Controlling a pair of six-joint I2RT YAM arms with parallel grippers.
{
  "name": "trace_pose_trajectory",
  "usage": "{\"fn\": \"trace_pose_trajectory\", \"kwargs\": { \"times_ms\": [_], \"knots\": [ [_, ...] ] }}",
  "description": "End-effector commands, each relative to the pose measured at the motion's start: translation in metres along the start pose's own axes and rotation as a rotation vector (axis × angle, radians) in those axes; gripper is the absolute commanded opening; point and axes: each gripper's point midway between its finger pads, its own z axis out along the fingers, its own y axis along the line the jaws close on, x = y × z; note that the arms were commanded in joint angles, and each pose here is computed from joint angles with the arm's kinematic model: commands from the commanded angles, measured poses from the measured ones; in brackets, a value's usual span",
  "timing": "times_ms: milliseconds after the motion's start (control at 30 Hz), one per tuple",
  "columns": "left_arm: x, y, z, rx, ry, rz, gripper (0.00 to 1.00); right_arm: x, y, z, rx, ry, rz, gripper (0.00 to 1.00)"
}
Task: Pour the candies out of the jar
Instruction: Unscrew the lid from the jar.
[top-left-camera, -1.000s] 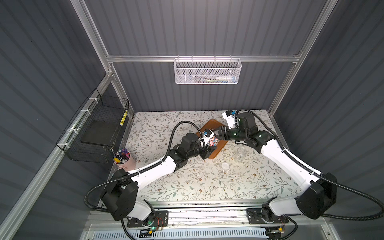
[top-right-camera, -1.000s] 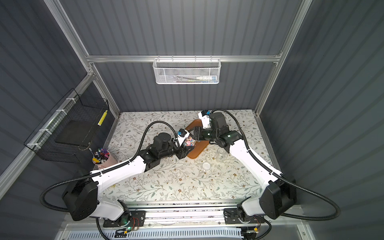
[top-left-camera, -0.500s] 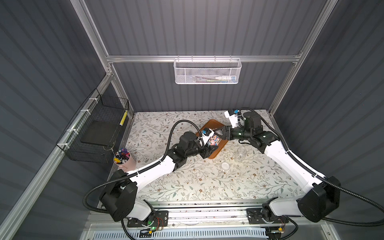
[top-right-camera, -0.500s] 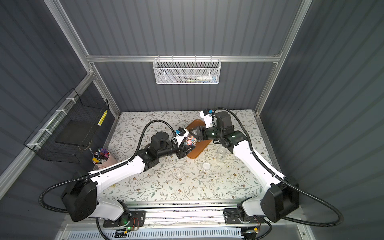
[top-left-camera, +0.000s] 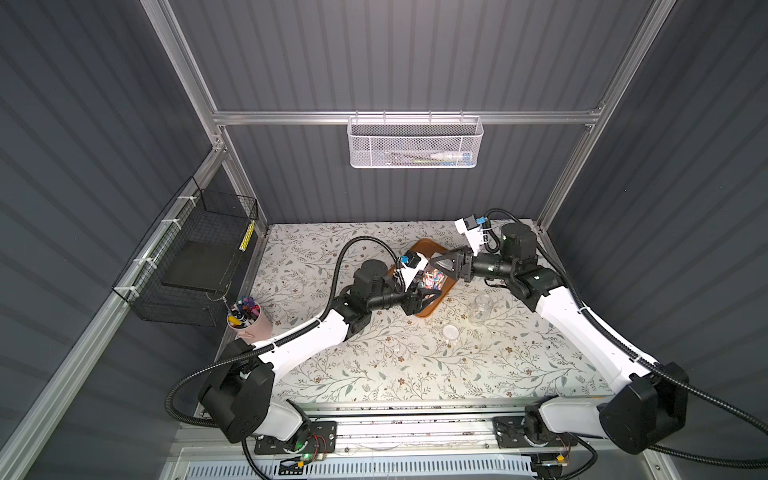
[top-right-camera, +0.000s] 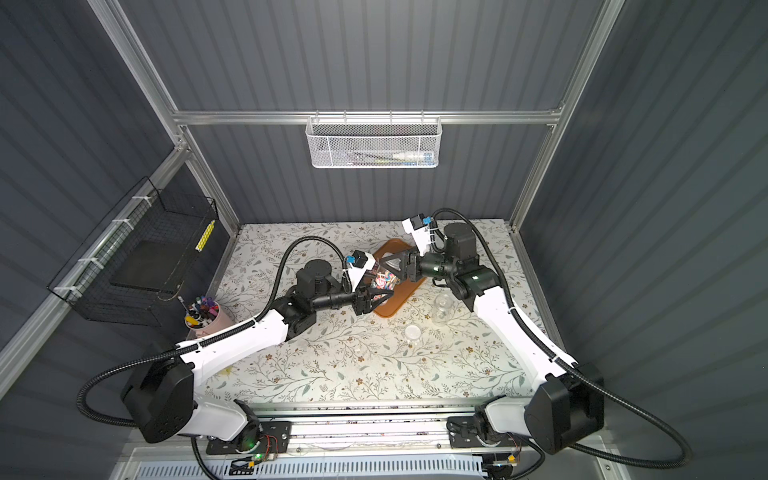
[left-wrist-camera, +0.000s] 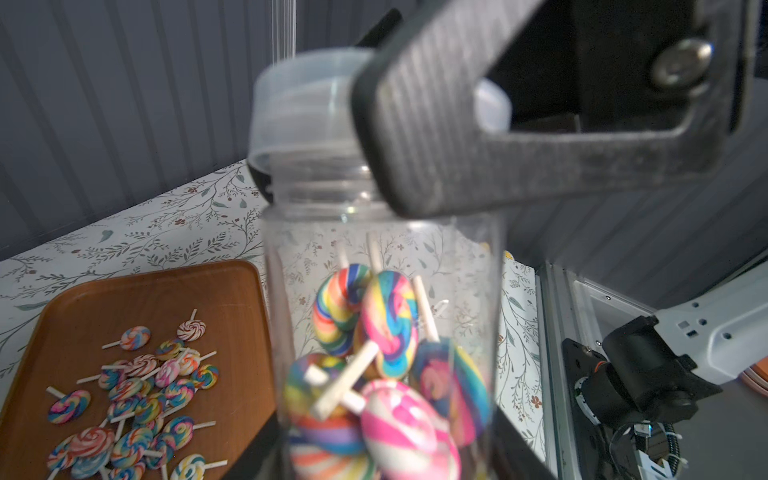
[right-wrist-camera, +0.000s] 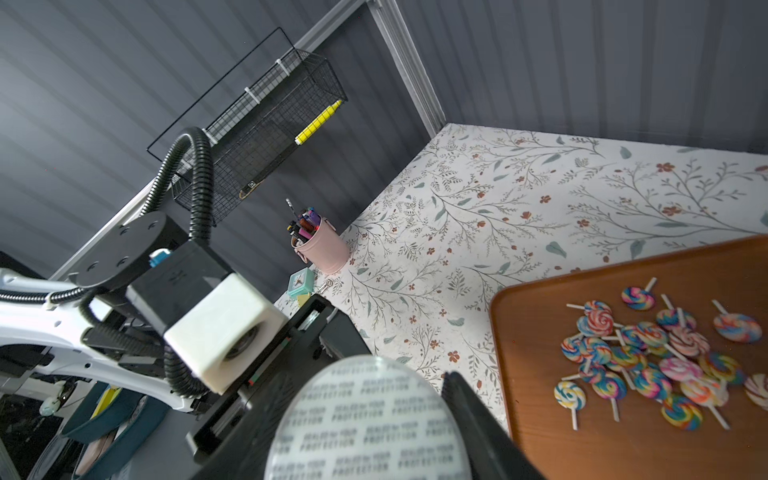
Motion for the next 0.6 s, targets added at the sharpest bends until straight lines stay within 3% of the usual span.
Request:
{"fn": "trace_pose_trajectory", "kwargs": {
  "times_ms": [0, 400, 567],
  "knots": [
    [-0.002, -0.026, 0.003, 0.133, 0.004, 0.017, 0.0, -0.018, 0.025, -0.006, -0.106, -0.051, -0.09, 0.56],
    [-0.004, -0.02, 0.002, 0.114, 0.012, 0.017, 0.0, -0.02, 0.02, -0.011, -0.124, -0.032, -0.075, 0.62],
    [-0.005, -0.015, 0.003, 0.083, 0.013, 0.029, 0.0, -0.013, 0.011, -0.008, -0.095, -0.024, -0.037, 0.57]
  ]
}}
